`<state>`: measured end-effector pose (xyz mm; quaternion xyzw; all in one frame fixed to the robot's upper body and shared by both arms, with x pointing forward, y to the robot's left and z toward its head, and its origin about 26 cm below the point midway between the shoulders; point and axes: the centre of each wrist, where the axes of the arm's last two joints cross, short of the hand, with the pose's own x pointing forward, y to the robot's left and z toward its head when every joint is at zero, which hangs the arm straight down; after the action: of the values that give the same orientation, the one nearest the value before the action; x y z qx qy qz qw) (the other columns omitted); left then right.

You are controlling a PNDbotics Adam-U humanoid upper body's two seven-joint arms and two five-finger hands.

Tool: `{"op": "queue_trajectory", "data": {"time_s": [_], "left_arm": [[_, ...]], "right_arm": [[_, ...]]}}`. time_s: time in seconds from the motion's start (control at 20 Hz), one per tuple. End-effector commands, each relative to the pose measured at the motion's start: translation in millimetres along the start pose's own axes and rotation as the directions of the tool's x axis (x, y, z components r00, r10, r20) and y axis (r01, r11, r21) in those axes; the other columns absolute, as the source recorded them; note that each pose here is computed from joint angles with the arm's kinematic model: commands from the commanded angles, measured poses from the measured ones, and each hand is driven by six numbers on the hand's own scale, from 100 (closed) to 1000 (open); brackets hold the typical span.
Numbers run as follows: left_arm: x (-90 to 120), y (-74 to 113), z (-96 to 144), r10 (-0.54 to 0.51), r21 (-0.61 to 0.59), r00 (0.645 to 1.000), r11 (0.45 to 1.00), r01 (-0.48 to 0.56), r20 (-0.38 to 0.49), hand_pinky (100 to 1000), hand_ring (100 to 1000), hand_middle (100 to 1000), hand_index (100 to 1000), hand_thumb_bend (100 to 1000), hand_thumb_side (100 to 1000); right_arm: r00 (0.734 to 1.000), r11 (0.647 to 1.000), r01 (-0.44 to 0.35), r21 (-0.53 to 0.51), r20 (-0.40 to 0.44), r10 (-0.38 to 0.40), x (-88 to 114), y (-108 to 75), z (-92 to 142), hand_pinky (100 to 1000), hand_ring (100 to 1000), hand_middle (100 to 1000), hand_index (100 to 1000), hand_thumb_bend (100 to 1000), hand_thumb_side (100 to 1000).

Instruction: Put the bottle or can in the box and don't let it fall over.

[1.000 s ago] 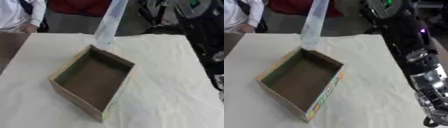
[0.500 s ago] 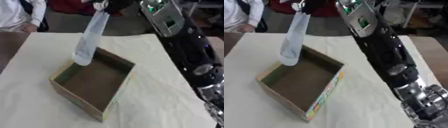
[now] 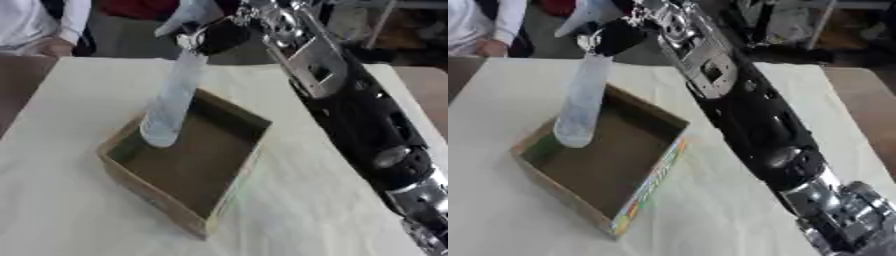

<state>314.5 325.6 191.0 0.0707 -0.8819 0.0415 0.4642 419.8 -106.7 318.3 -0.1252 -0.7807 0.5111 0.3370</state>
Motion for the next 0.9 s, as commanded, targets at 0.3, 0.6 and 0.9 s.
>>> {"op": "queue_trajectory", "data": {"time_s": [0.3, 0.6, 0.9], "left_arm": [[12, 6.4, -6, -0.018, 0.058, 0.999, 0.998, 0.015, 0.05, 736, 728, 661, 784, 194, 657], [13, 5.7, -6, -0.019, 0.044, 0.999, 0.999, 0.017, 0.05, 737, 729, 661, 785, 192, 658], [13, 5.2, -7, -0.021, 0.031, 0.999, 0.999, 0.019, 0.049, 737, 728, 660, 784, 188, 659]], "right_arm": [[1.0, 0.994, 0.007, 0.11, -0.019, -0.005, -10, 7.9, -1, 616, 625, 515, 593, 100, 100], [0.997, 0.964, -0.08, 0.255, 0.018, 0.078, -20, 21.0, -2, 914, 1000, 959, 920, 100, 156], [0.988, 0.928, -0.153, 0.341, 0.02, 0.155, -30, 15.2, 0, 951, 1000, 1000, 962, 123, 268]]}}
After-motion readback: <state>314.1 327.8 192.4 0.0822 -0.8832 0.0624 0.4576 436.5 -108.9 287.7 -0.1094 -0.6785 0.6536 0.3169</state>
